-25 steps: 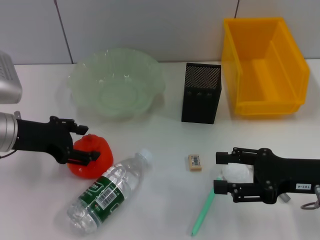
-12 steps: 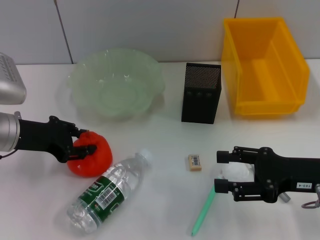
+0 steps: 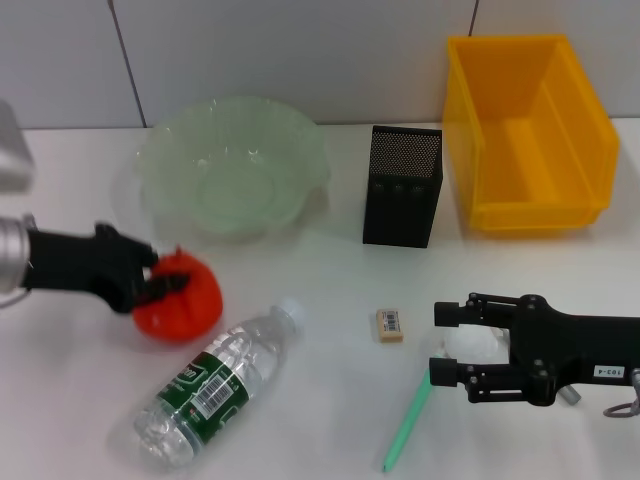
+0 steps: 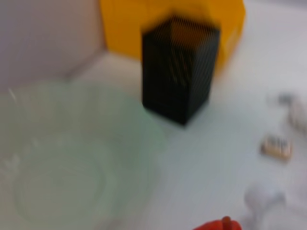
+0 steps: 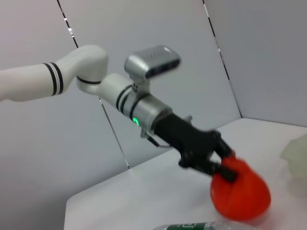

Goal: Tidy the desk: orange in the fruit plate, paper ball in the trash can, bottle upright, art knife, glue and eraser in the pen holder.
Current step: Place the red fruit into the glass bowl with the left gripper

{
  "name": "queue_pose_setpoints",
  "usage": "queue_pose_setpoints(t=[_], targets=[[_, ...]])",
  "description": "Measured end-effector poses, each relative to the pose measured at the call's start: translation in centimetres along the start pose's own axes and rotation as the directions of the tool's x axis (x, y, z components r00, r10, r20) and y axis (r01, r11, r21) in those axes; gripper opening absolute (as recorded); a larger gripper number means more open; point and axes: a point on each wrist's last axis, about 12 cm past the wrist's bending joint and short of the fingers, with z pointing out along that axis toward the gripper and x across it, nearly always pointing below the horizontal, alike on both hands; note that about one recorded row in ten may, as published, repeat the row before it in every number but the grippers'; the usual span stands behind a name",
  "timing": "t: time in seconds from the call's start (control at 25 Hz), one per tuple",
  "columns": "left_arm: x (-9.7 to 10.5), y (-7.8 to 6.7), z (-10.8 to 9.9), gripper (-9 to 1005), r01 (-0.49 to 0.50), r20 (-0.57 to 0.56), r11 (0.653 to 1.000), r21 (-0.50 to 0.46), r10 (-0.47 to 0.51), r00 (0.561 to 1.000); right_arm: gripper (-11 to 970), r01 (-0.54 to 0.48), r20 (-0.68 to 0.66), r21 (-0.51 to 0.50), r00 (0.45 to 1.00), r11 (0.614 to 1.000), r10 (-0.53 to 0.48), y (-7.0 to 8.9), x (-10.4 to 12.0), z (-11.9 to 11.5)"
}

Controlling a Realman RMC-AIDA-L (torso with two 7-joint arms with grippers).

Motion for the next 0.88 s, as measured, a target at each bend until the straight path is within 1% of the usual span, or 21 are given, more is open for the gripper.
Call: queue_pose_setpoints(t=[0.04, 0.08, 0.12, 0.16, 0.2, 0.24, 0.32, 0.36, 0.4, 0.44, 0.48, 0.52, 0.56, 0.6, 0.64, 0.68, 0.72, 0.76, 0.8, 0.88], targets=[[-0.4, 0.2, -0.7, 229, 0.015, 0.047, 1.0, -0.003, -0.015, 0.999, 788, 0.0, 0.0, 0.0, 1.0, 1.0, 0.0, 0.0, 0.0, 0.0], [-0.4, 0.2, -0.7, 221, 0.015, 0.047, 1.0, -0.003, -0.015, 0.999, 788, 0.0, 0.0, 0.0, 1.0, 1.0, 0.0, 0.0, 0.0, 0.0], [-0.8, 0.4, -1.5, 214, 0.031, 0.107, 0.999, -0.008, -0.03, 0.994, 788, 0.0, 0.0, 0.0, 1.0, 1.0, 0.0, 0.0, 0.0, 0.0], [-1.4, 0.7, -2.7, 207, 0.058, 0.21, 0.998, -0.015, -0.054, 0.976, 788, 0.0, -0.001, 0.0, 1.0, 1.0, 0.0, 0.0, 0.0, 0.0], [-1.9, 1.0, -3.2, 200, 0.08, 0.295, 0.996, -0.029, -0.068, 0.953, 788, 0.0, -0.001, 0.0, 1.0, 1.0, 0.0, 0.0, 0.0, 0.0], [-1.9, 1.0, -3.2, 192, 0.08, 0.295, 0.996, -0.029, -0.068, 0.953, 788, 0.0, -0.001, 0.0, 1.0, 1.0, 0.0, 0.0, 0.0, 0.0], [-2.4, 1.4, -2.8, 177, 0.12, 0.389, 0.99, -0.079, -0.081, 0.918, 788, -0.001, 0.0, 0.001, 1.0, 1.0, 0.001, 0.0, 0.0, 0.0], [-2.5, 1.6, -2.7, 170, 0.13, 0.405, 0.987, -0.095, -0.081, 0.911, 788, -0.001, 0.0, 0.001, 1.0, 1.0, 0.001, 0.0, 0.0, 0.0], [-2.6, 2.0, -1.9, 164, 0.169, 0.442, 0.975, -0.147, -0.089, 0.893, 788, -0.002, 0.0, 0.0, 1.0, 1.0, 0.002, 0.0, 0.0, 0.0], [-2.9, 2.5, -0.9, 159, 0.2, 0.456, 0.96, -0.198, -0.091, 0.885, 788, -0.002, 0.0, -0.001, 1.0, 1.0, 0.002, 0.0, 0.0, 0.0], [-2.9, 2.5, -0.9, 153, 0.2, 0.456, 0.96, -0.198, -0.091, 0.885, 788, -0.002, -0.001, -0.002, 1.0, 1.0, 0.002, 0.0, 0.0, 0.0], [-3.0, 3.0, -0.1, 148, 0.221, 0.456, 0.946, -0.239, -0.092, 0.885, 788, -0.001, -0.001, -0.002, 1.0, 1.0, 0.001, 0.0, 0.1, 0.1], [-3.3, 3.3, 0.6, 142, 0.231, 0.453, 0.938, -0.257, -0.095, 0.887, 788, 0.0, -0.001, -0.002, 1.0, 1.0, 0.0, 0.0, 0.1, 0.1], [-3.3, 3.3, 0.6, 136, 0.231, 0.453, 0.938, -0.257, -0.095, 0.887, 788, 0.001, -0.001, -0.002, 1.0, 1.0, -0.001, 0.0, 0.1, 0.1], [-3.5, 3.5, 1.3, 131, 0.243, 0.446, 0.931, -0.272, -0.102, 0.889, 788, 0.001, -0.001, -0.002, 1.0, 1.0, -0.001, 0.0, 0.1, 0.1], [-4.1, 3.9, 2.8, 125, 0.257, 0.419, 0.918, -0.302, -0.115, 0.901, 788, 0.002, -0.001, -0.003, 1.0, 1.0, -0.002, 0.1, 0.1, 0.1], [-4.1, 3.9, 2.8, 116, 0.257, 0.419, 0.918, -0.302, -0.115, 0.901, 788, 0.002, -0.001, -0.003, 1.0, 1.0, -0.002, 0.1, 0.1, 0.1], [-4.3, 4.0, 3.3, 107, 0.258, 0.404, 0.913, -0.315, -0.117, 0.907, 788, 0.002, -0.001, -0.004, 1.0, 1.0, -0.002, 0.1, 0.1, 0.1], [-4.5, 4.1, 4.7, 98, 0.233, 0.341, 0.904, -0.358, -0.106, 0.934, 788, 0.002, -0.002, -0.005, 1.0, 1.0, -0.002, 0.1, 0.1, 0.2], [-4.8, 4.0, 5.7, 80, 0.202, 0.293, 0.901, -0.383, -0.089, 0.952, 788, 0.001, -0.004, -0.006, 1.0, 1.0, -0.001, 0.1, 0.1, 0.2]])
